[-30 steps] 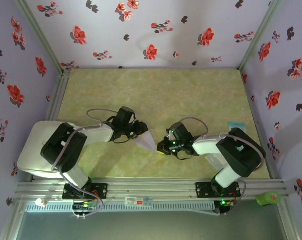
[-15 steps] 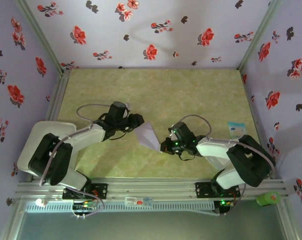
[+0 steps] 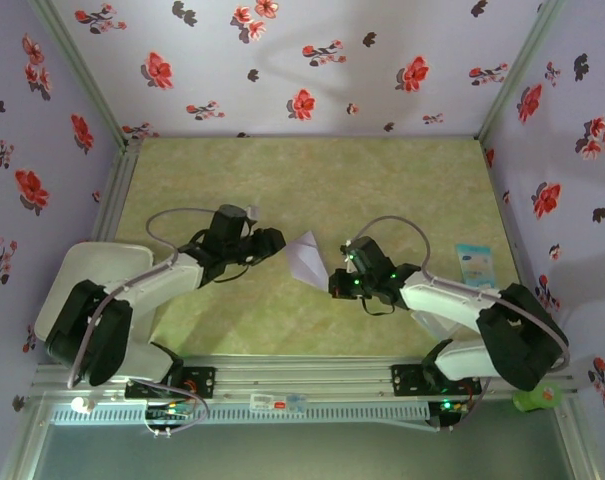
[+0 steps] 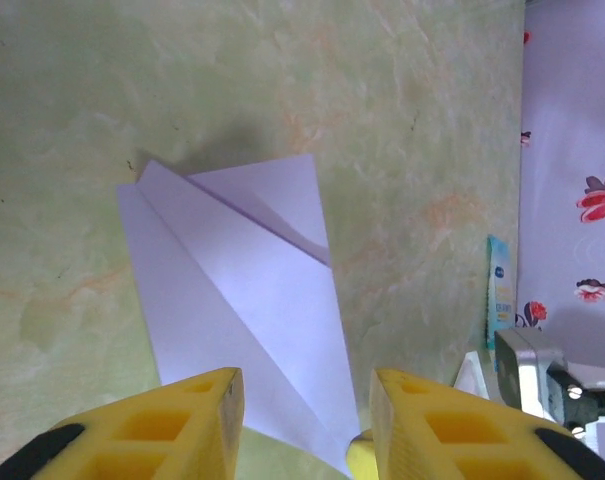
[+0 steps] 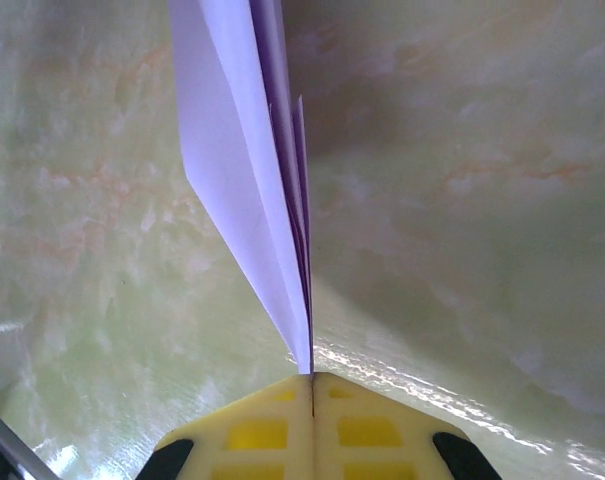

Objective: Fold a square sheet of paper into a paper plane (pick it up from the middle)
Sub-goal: Turn over the paper at the center of the table.

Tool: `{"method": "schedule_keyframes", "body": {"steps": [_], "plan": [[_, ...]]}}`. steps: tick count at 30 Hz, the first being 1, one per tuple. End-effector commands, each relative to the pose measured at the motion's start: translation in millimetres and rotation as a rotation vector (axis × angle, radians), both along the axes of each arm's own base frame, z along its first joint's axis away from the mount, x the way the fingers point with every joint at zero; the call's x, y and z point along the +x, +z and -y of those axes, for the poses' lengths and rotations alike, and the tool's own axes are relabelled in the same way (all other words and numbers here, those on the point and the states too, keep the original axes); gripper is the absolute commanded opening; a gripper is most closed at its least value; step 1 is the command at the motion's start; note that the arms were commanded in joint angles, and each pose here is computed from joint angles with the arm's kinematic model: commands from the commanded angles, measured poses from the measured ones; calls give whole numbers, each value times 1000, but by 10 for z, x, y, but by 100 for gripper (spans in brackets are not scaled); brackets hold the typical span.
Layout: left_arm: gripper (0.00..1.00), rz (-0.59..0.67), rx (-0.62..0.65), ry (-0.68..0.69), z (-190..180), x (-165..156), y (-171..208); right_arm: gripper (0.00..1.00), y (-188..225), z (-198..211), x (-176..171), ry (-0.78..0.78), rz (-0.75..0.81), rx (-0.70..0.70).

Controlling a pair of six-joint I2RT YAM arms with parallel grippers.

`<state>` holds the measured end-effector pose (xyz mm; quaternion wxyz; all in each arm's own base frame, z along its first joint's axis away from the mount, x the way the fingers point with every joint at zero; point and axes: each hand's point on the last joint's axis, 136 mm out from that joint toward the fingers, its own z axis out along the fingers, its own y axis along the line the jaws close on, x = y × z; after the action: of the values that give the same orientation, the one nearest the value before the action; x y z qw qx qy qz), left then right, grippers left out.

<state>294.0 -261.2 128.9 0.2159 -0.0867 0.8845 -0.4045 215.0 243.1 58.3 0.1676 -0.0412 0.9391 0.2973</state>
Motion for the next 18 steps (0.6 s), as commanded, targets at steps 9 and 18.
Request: {"method": "schedule_keyframes", "body": {"steps": [9,18], "plan": [[39,52,57,-21,-161,-110,198,0,117,226,78,-66,104,-52],[40,18,101,55,-339,-115,77,0,156,343,56,-42,183,-87]]}}
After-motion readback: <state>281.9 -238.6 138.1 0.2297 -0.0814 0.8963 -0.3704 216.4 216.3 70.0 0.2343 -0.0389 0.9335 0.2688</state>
